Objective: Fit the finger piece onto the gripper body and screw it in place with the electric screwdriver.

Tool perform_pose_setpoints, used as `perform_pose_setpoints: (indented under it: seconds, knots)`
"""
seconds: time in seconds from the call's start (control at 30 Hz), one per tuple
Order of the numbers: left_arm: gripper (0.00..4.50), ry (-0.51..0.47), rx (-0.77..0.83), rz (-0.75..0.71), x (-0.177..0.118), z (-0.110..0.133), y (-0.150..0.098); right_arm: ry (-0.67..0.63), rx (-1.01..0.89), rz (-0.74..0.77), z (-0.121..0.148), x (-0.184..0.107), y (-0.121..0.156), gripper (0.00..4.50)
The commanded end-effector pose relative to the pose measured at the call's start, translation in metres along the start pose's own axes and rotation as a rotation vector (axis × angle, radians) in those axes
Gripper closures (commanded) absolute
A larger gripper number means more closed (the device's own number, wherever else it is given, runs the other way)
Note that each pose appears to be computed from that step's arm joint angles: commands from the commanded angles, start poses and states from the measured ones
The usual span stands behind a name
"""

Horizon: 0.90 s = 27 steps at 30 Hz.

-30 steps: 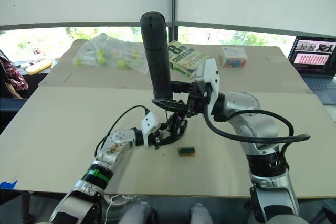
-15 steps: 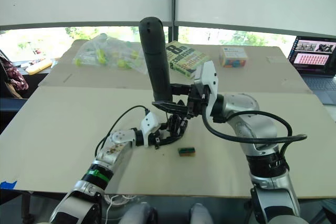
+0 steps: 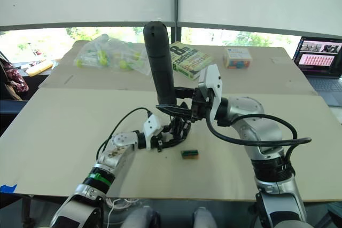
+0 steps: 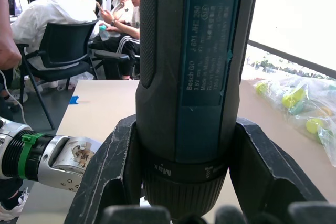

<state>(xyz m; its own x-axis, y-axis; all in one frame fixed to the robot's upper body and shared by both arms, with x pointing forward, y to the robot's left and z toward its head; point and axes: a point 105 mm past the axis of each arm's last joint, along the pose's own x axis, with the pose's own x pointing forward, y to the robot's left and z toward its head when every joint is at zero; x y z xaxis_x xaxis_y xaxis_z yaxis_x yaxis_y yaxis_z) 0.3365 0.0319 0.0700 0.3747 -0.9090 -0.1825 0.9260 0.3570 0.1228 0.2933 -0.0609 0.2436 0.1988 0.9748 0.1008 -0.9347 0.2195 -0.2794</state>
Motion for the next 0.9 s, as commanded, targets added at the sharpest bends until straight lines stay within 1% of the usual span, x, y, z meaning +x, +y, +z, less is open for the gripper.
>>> perform_pose_setpoints:
  seconds: [0.03,0.67,0.77,0.9]
  knots:
    - [2.22,0.079,-0.064,-0.068,0.004,-0.025,-0.019,-0.042,-0.075,-0.015,0.018,0.0,-0.003,2.58]
    - [2.22,0.08,-0.07,-0.067,0.005,-0.025,-0.021,-0.029,-0.022,-0.036,0.005,-0.002,-0.002,2.58]
    - [2.22,0.081,-0.071,-0.066,0.004,-0.026,-0.021,-0.033,0.017,-0.07,-0.001,-0.004,-0.004,2.58]
    - [2.22,0.085,-0.073,-0.061,0.005,-0.027,-0.02,0.007,0.055,-0.105,-0.02,-0.01,-0.005,2.58]
